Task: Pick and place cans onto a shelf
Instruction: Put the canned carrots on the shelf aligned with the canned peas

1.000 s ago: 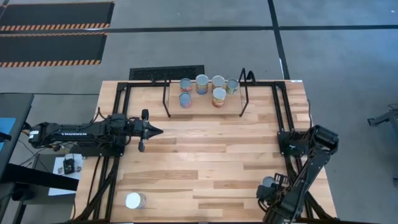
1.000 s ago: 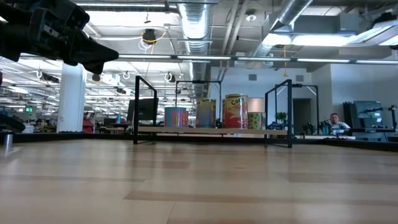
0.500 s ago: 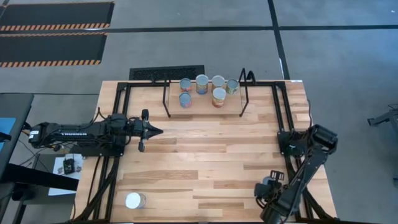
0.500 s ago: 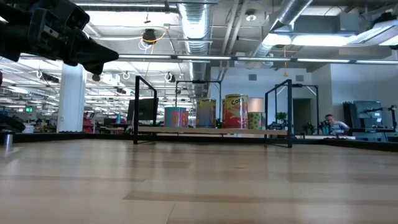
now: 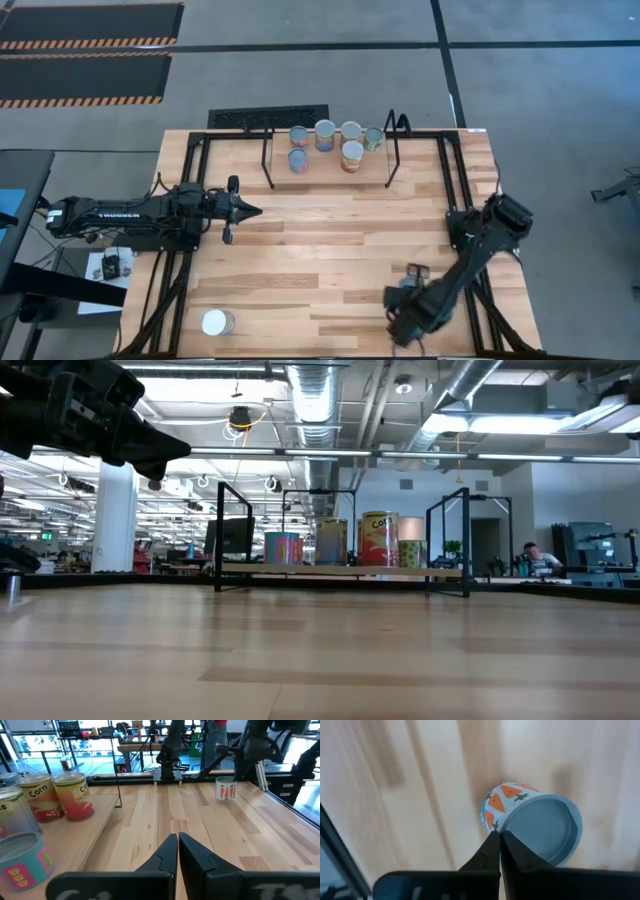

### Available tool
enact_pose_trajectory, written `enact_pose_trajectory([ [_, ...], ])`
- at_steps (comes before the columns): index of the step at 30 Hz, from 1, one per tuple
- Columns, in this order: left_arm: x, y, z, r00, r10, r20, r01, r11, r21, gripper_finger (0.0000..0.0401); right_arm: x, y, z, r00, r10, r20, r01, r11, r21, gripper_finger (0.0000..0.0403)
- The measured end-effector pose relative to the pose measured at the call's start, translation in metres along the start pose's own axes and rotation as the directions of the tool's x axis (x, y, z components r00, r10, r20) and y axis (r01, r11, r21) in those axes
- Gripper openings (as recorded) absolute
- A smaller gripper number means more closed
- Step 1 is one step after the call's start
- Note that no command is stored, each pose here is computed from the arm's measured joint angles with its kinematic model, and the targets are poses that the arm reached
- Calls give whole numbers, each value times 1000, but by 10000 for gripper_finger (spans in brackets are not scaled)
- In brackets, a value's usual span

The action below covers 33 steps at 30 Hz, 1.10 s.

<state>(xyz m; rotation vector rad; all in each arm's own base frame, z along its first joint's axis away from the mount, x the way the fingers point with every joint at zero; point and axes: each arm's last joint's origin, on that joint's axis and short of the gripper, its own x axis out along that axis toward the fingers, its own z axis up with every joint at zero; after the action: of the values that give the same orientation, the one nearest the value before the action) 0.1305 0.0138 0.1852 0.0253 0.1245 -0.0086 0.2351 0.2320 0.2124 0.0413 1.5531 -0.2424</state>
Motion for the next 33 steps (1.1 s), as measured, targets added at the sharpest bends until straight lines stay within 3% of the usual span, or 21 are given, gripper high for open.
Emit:
enact_pose_trajectory([
  [7,0,0,0,1000,0,0,0,1000,-3,6,-20,-47,73,990,8,137,2,998,-66,7],
  [14,0,0,0,1000,-1,0,1,1000,-5,6,0,-107,139,976,12,218,14,993,-117,5],
  [21,0,0,-1,1000,-3,-6,3,1000,-6,6,27,-146,163,991,-10,134,28,991,-129,5],
  [29,0,0,-3,1000,12,-29,-12,1000,-14,6,37,-151,169,993,0,117,14,993,-116,15],
  [33,0,0,-3,1000,12,-28,-12,1000,-14,6,34,-153,171,990,-14,144,28,995,-92,42],
])
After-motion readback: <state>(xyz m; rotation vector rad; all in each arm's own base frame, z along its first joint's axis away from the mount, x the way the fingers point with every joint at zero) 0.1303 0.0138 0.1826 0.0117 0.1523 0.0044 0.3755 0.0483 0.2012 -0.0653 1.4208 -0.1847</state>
